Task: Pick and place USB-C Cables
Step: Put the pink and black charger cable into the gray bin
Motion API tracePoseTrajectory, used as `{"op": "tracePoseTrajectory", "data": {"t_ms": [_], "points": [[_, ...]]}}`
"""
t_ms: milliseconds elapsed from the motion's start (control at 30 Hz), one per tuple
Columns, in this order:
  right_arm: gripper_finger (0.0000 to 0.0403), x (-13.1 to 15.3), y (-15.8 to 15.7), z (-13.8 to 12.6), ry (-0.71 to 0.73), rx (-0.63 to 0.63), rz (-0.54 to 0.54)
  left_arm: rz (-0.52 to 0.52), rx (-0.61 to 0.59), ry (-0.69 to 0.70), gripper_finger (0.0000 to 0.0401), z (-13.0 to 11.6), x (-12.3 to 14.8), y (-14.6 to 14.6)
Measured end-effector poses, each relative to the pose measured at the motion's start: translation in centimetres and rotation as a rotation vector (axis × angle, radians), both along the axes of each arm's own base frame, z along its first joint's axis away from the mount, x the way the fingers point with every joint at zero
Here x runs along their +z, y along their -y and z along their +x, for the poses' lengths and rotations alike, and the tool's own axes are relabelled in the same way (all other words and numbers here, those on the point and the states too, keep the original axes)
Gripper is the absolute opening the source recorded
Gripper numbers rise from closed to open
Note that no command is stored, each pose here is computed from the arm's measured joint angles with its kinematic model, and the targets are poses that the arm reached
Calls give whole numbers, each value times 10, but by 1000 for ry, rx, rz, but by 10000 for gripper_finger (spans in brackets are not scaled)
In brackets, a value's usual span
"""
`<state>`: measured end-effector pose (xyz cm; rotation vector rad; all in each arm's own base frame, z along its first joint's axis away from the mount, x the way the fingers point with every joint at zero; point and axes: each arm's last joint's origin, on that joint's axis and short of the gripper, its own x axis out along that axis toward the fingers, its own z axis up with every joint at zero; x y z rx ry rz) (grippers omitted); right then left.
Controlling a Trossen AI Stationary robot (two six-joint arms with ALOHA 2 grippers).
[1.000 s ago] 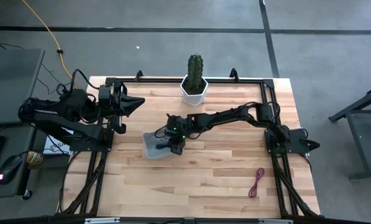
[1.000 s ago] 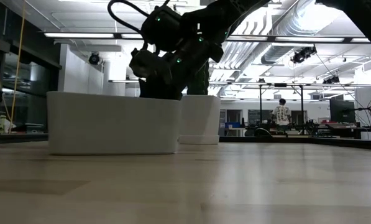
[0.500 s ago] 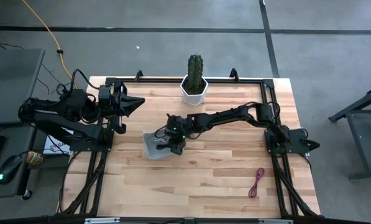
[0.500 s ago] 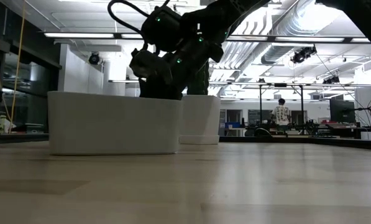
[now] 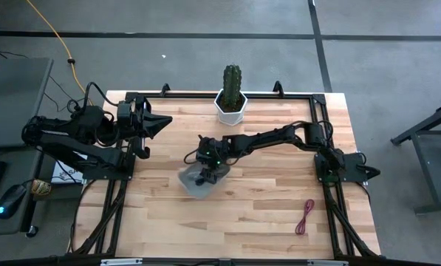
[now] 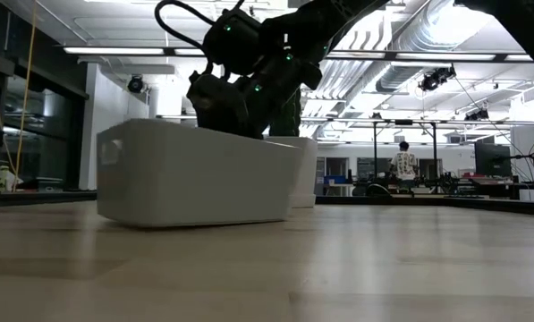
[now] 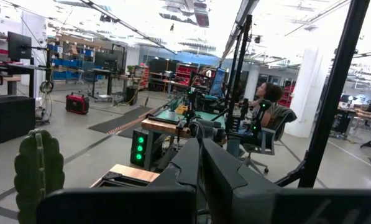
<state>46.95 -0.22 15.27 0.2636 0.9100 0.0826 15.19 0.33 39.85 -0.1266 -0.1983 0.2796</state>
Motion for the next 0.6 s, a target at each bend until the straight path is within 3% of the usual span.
{"op": "tracePoseTrajectory", "data": {"t_ms": [167, 600], "points": [[286, 0, 0, 0, -1, 2, -6, 0, 0, 0, 0, 0, 0, 0], [288, 1, 0, -1, -6, 3, 2, 0, 0, 0, 0, 0, 0, 0]]}}
